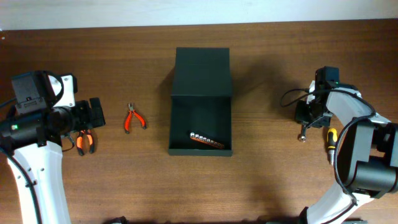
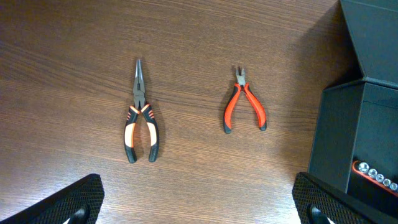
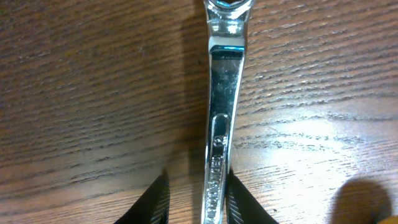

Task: Pack container
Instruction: 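Move the right gripper to the silver wrench and grasp it, then lift the wrench, carry it into the box and release it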

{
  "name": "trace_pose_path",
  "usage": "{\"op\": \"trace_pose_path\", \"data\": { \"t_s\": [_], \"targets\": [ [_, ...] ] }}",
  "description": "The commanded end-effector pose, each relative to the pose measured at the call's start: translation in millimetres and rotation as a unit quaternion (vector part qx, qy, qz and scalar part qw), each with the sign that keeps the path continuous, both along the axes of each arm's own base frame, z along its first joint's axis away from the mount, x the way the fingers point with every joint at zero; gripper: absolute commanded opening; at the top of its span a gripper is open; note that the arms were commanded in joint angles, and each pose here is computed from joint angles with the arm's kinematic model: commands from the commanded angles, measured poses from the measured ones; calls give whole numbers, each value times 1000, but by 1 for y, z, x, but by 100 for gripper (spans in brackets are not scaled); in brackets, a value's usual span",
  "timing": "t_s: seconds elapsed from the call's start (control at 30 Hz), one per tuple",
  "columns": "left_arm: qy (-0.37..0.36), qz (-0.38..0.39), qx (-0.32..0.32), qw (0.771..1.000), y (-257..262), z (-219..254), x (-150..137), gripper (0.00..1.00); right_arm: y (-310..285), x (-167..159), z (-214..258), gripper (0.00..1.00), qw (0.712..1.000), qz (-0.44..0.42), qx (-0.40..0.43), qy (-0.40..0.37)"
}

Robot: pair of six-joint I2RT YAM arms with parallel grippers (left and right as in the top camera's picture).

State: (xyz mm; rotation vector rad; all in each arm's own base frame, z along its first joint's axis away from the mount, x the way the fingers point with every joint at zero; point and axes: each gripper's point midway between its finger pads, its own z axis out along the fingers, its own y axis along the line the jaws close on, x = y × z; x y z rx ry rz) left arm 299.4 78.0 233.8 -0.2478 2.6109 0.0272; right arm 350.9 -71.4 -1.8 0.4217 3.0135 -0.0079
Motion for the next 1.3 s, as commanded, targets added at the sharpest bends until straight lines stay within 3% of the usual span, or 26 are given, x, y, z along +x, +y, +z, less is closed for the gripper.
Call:
{"op": "trace_pose_path", "data": {
  "t_s": [0.0,0.8,1.27],
  "targets": [
    [-13,-9,2,1000,-1,9,1,99,1,-7,-4,27,1000,1,-3,11],
    [-11,-9,1,1000,-1,8,0,99,1,-6,-4,6,1000,1,-3,9],
    [-11,-9,1,1000,-1,8,0,99,1,-6,-4,4,1000,1,-3,7]
  ]
}}
